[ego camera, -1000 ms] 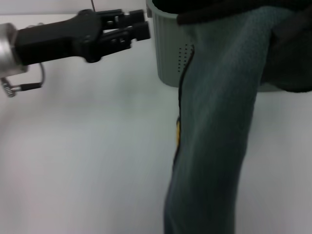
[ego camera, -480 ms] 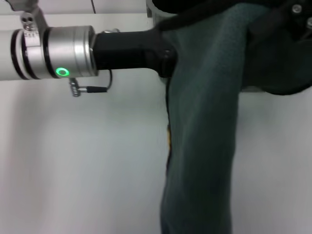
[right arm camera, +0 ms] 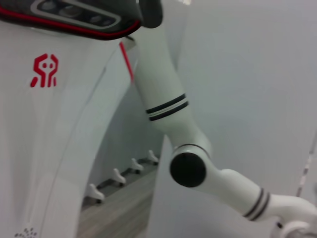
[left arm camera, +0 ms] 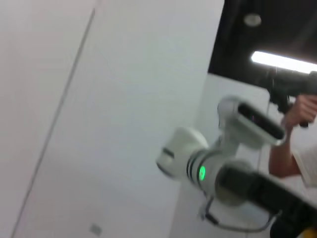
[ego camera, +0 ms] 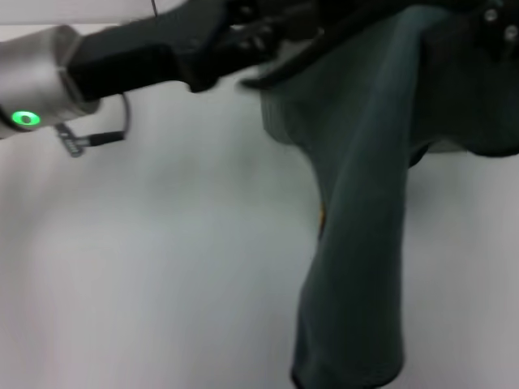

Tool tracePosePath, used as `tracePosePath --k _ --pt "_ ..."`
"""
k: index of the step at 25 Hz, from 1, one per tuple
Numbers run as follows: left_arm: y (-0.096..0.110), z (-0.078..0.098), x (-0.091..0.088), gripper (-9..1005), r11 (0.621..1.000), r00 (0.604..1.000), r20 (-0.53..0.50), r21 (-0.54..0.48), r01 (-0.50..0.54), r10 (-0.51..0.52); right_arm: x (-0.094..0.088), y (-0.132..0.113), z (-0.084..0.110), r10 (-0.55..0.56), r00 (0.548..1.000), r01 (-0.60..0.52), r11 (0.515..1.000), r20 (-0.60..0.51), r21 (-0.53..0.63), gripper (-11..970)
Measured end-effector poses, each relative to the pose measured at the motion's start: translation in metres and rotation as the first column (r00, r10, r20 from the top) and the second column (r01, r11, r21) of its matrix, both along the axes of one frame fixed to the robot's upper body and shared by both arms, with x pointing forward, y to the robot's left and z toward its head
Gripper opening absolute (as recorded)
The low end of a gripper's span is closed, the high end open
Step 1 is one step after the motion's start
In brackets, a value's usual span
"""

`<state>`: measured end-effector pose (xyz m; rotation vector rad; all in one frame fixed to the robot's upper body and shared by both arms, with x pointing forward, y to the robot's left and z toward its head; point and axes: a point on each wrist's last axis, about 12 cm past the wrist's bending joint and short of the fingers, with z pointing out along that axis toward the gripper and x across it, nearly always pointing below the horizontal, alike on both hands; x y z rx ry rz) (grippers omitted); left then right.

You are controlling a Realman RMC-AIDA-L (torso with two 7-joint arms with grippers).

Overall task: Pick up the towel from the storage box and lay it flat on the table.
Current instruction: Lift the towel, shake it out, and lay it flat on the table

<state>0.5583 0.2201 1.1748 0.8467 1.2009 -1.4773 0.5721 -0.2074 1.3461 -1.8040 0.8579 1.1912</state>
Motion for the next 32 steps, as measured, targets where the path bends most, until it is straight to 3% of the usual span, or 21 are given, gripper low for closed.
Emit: tracePosePath --k 4,10,17,21,32 --pt "0.019 0.003 -0.006 381 0.999 1.0 0.014 -0.047 -0.023 0.024 0.002 -0.01 0.0 -0.038 0.999 0.038 0.999 -0.004 0.013 0" --pt "0.024 0.0 -0.009 388 0.998 0.999 0.026 -0.042 -0.035 0.037 0.003 -0.01 -0.001 -0.042 0.999 0.042 0.999 0.002 -0.006 0" --pt "0.025 -0.004 -0.005 397 0.996 0.997 0.071 0.09 -0.013 0.007 0.002 -0.007 0.004 -0.023 1.0 0.023 1.0 0.019 -0.002 0" --pt "0.028 -0.001 -0.002 401 0.993 0.995 0.101 0.114 -0.018 0.006 0.002 0.0 0.008 -0.003 1.0 0.004 1.0 0.031 -0.002 0" --pt "-0.004 0.003 0.004 468 0.977 0.984 0.117 0.185 0.11 -0.133 0.003 0.01 0.012 0.023 0.999 -0.023 1.0 0.044 -0.004 0"
